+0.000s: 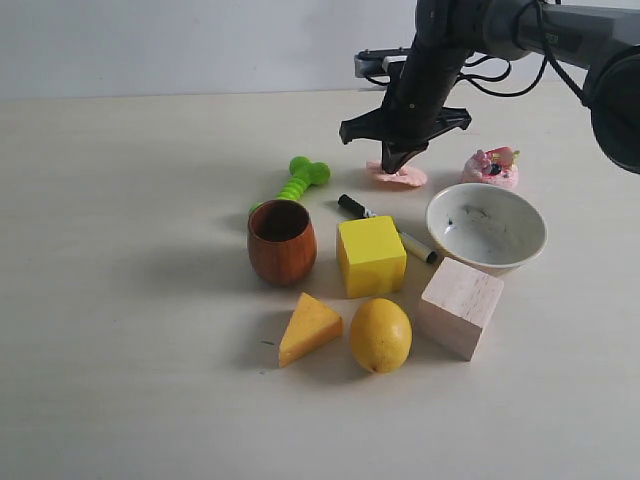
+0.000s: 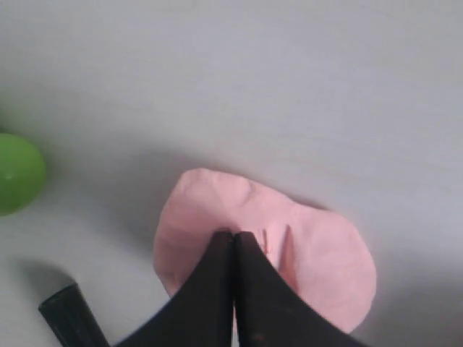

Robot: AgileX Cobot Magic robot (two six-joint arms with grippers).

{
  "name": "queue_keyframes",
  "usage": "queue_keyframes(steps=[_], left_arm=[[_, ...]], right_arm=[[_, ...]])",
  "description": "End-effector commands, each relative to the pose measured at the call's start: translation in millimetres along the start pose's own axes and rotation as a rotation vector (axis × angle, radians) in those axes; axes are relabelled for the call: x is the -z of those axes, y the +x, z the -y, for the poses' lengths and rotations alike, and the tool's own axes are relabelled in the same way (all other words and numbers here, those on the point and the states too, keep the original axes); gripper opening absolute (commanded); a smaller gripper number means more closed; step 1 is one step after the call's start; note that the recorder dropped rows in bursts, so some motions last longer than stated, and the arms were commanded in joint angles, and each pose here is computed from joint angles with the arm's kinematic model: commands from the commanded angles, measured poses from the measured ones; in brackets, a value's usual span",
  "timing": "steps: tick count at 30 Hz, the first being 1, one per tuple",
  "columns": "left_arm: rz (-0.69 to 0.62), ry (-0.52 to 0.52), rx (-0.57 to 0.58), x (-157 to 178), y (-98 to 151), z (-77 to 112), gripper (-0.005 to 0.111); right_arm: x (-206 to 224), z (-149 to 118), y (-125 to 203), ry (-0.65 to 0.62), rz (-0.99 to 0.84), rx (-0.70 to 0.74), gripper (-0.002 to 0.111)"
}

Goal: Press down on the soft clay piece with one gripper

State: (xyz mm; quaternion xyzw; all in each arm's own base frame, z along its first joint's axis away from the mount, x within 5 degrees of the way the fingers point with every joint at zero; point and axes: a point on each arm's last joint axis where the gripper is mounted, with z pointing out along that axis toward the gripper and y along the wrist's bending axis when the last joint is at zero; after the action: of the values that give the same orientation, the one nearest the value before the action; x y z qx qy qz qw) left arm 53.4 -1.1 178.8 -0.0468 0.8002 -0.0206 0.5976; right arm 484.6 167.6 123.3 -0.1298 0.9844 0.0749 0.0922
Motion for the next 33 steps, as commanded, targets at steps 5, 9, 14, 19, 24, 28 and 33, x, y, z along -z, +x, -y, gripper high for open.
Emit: queue_keyframes(steps=[5, 9, 14, 19, 24, 28, 33], left_arm=[[0.019, 0.008, 0.007, 1, -2, 0.6, 0.000], [0.019, 0.008, 0.007, 1, -2, 0.6, 0.000], [0.019, 0.008, 0.007, 1, -2, 0.6, 0.000], [0.019, 0.008, 0.007, 1, -2, 0.6, 0.000], [0.019, 0.008, 0.007, 1, -2, 0.6, 0.000], [0.019, 0.008, 0.007, 1, -2, 0.6, 0.000], [0.019, 0.008, 0.007, 1, -2, 0.6, 0.000]], right_arm=[[5, -1, -2, -0.002, 0.029, 0.001, 0.015], [5, -2, -3, -0.010, 0.040, -0.003, 0.029], [-4, -1, -2, -0.009, 0.021, 0.002, 0.028], [-18, 1, 1, -0.003, 0.001, 0.001, 0.028], [-27, 2, 3, -0.002, -0.010, -0.001, 0.028], [-35, 4, 5, 0.003, -0.032, 0.000, 0.028], [-42, 5, 8, 0.004, -0.053, -0.002, 0.028]])
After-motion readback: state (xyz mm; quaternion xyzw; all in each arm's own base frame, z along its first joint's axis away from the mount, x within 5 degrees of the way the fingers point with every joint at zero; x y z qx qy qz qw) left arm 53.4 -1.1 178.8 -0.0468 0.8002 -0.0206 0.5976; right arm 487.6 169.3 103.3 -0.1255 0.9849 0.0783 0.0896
